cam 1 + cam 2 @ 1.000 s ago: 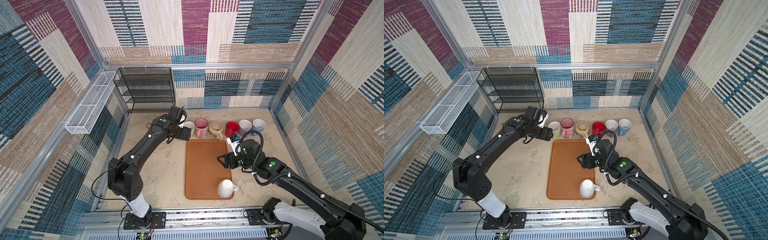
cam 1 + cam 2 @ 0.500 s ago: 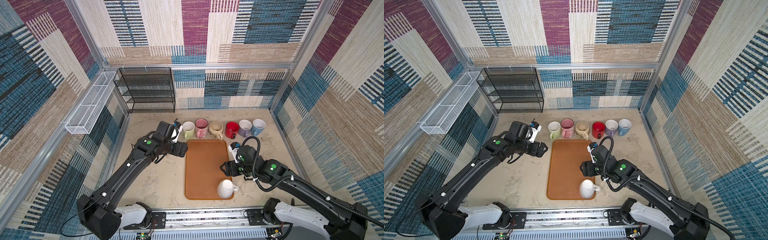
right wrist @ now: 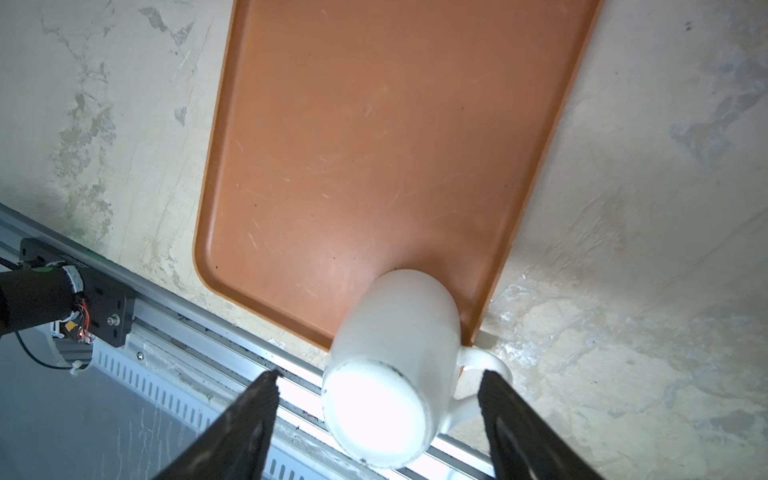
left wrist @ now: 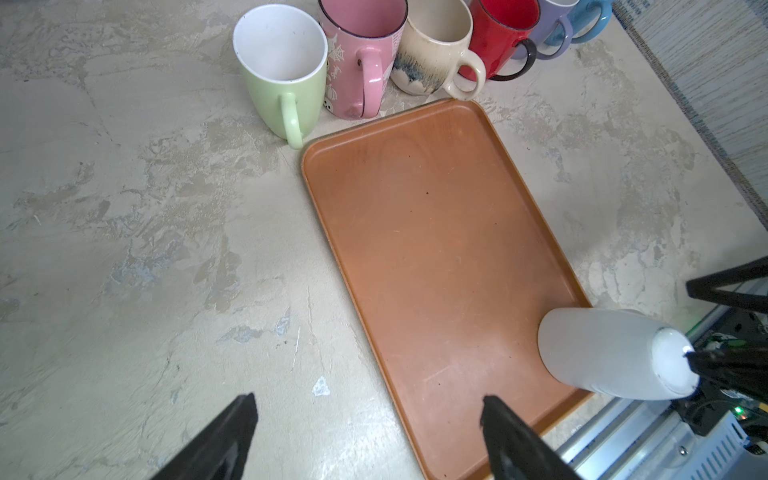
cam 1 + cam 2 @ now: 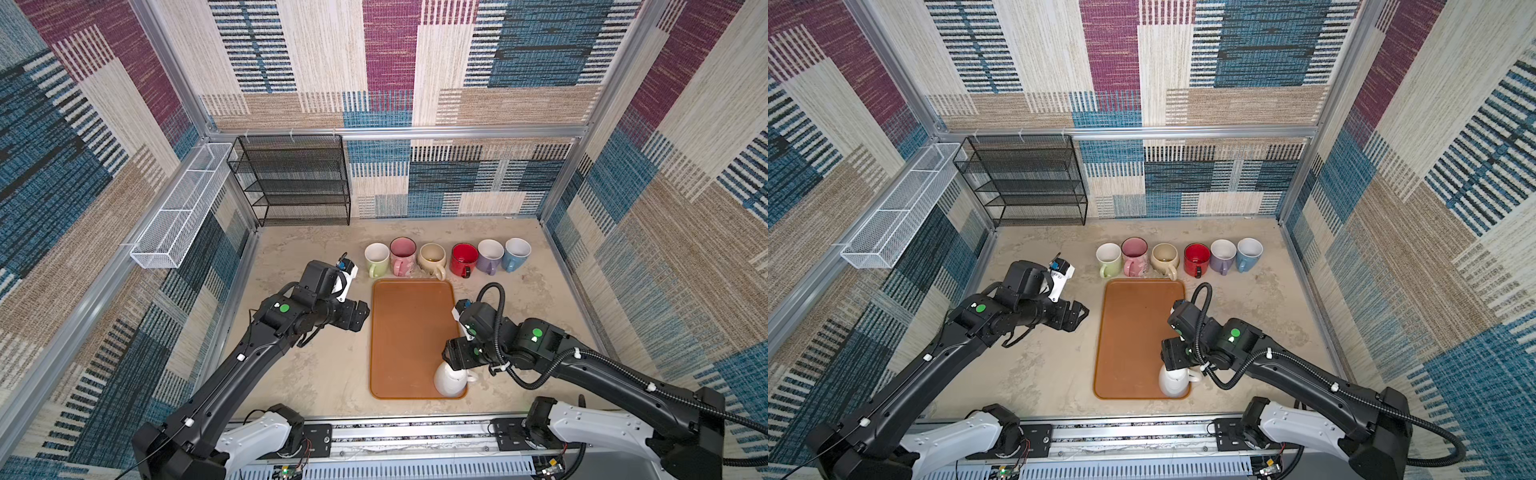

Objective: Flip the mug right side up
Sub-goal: 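Lower the right gripper onto the upside-down white mug's base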

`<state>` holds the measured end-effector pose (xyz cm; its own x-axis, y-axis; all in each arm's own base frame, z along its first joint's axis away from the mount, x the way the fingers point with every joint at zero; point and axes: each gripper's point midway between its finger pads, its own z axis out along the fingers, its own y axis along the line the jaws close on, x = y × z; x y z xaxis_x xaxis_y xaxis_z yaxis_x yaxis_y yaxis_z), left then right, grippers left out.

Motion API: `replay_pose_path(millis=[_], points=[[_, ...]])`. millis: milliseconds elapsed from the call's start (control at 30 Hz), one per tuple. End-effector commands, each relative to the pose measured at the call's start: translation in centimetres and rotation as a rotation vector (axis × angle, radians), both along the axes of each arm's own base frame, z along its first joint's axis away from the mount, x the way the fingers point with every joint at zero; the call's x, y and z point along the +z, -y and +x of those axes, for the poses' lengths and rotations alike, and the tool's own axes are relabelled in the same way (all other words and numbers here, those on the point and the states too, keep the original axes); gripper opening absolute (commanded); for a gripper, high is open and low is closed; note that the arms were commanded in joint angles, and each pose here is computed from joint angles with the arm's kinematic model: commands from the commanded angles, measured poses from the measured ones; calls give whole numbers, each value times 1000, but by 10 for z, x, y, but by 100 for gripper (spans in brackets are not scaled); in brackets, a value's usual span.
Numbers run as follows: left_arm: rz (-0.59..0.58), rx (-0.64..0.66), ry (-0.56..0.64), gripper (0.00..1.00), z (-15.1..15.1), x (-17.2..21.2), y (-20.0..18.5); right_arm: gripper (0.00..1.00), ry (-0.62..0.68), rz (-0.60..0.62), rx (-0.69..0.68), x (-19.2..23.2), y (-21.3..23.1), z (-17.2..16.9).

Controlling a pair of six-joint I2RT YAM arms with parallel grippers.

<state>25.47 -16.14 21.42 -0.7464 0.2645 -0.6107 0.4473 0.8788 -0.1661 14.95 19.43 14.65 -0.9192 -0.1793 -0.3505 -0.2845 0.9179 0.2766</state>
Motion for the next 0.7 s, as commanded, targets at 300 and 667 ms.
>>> replay_pose_path(millis=[300,667], points=[[-19,-31,24,90,1,2,5,79,-69,-74,59,-2,8,-31],[-20,-31,20,90,1,0,6,78,-103,-107,120,-11,8,-50]])
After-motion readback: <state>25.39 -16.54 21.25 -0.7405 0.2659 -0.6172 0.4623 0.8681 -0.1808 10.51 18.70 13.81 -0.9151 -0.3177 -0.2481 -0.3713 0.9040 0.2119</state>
